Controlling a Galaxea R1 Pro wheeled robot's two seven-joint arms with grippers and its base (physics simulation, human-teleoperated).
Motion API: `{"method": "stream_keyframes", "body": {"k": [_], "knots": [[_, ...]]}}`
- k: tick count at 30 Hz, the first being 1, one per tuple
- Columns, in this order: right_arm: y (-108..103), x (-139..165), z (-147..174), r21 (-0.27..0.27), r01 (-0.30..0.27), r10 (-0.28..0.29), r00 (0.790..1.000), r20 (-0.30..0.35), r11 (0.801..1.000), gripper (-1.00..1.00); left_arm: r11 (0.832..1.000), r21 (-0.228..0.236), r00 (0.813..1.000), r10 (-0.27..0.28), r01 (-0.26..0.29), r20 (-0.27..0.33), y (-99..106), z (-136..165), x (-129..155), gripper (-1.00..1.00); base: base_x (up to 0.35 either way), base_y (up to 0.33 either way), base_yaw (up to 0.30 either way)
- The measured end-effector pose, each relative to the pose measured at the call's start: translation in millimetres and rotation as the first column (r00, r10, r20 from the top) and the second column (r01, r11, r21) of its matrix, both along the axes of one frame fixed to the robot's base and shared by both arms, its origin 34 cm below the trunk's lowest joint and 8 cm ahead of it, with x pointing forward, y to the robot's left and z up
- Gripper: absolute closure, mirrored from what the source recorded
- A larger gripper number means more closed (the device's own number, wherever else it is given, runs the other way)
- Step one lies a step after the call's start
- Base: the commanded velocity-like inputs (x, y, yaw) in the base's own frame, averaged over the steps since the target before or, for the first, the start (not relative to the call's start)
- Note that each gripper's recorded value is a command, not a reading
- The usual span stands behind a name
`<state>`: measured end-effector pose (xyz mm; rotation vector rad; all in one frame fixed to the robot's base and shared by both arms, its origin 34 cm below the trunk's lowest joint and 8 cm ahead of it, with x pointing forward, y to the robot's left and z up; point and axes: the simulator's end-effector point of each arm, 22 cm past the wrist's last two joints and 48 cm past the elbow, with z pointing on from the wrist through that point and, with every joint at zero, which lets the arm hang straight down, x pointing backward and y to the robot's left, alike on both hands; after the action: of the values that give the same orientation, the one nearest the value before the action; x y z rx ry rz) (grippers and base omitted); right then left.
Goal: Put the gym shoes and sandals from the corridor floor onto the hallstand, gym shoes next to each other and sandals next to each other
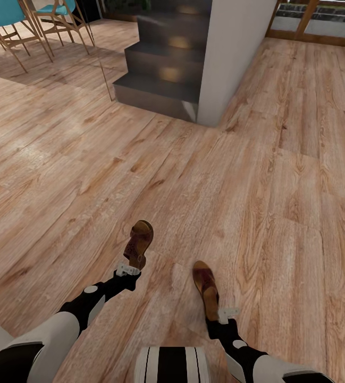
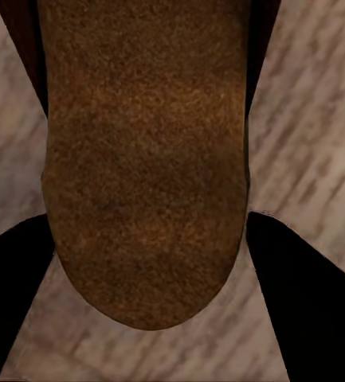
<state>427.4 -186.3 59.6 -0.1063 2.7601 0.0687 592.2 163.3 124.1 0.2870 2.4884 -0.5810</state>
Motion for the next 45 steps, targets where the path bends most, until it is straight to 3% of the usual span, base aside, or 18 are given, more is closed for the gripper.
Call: {"method": "stream_keyframes", "body": {"k": [45], "knots": [[0.4, 9.9, 7.4, 0.001, -0.001, 0.001, 1.000, 0.024, 1.000, 1.00, 1.000, 0.000, 1.000, 0.001, -0.001, 0.021, 0.0, 10.5, 7.8, 1.00, 0.000, 0.000, -0.017]]}}
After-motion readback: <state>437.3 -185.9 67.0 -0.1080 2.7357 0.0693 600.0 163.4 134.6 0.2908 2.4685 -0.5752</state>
